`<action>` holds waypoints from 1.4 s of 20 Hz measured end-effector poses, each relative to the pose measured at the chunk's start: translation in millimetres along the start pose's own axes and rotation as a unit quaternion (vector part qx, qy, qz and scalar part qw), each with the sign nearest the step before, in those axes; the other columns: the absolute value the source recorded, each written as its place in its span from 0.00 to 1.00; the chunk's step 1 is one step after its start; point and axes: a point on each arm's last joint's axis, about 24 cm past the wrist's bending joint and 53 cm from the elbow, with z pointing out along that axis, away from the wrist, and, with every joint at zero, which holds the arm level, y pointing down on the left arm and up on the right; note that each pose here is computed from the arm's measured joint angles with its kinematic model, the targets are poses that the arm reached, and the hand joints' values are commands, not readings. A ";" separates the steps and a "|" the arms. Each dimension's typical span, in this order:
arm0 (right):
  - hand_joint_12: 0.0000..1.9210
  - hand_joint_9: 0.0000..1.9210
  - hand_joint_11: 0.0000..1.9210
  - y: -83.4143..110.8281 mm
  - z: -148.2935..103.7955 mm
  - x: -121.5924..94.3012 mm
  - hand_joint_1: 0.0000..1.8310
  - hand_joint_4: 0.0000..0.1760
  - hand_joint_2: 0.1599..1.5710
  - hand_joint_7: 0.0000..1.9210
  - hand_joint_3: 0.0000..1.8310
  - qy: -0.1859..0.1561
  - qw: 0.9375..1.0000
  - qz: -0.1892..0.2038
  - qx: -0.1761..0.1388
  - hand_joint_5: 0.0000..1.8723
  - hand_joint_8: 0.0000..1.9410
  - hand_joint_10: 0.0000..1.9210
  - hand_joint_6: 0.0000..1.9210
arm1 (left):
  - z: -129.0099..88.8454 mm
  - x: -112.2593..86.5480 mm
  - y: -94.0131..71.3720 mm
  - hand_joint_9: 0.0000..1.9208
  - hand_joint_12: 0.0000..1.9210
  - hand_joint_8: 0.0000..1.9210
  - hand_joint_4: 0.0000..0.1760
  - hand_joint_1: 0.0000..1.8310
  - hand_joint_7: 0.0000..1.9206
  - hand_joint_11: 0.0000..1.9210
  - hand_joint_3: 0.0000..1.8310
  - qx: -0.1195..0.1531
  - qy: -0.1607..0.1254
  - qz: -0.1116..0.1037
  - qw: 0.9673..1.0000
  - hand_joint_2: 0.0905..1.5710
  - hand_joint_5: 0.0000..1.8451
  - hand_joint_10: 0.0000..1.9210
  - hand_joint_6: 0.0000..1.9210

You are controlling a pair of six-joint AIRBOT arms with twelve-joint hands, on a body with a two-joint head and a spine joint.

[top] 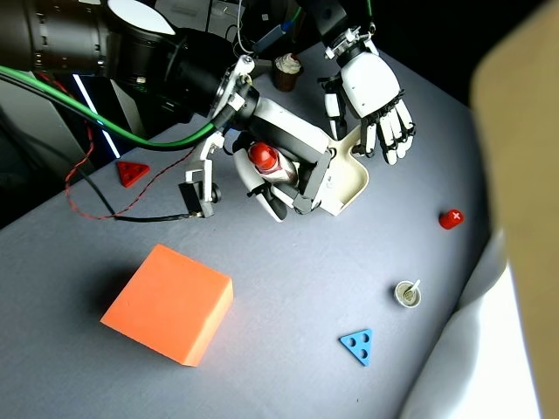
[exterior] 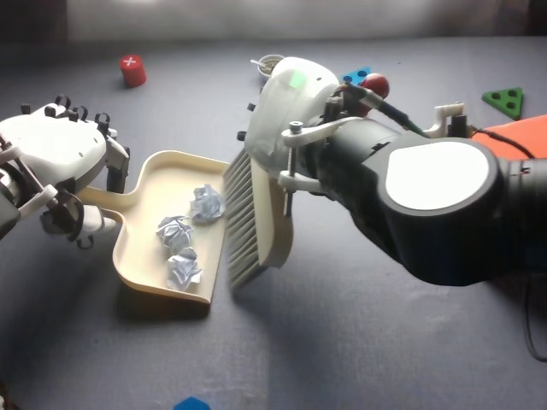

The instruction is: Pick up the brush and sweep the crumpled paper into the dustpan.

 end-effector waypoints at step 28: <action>1.00 0.71 0.76 -10.1 -33.2 -37.9 0.75 0.67 0.75 0.55 0.00 -0.110 0.992 0.066 -0.008 0.45 1.00 1.00 1.00 | 0.1 0.0 2.5 0.12 0.28 0.00 0.59 0.54 0.16 0.00 0.00 -0.006 -0.001 -0.007 1.000 0.74 0.45 0.00 0.63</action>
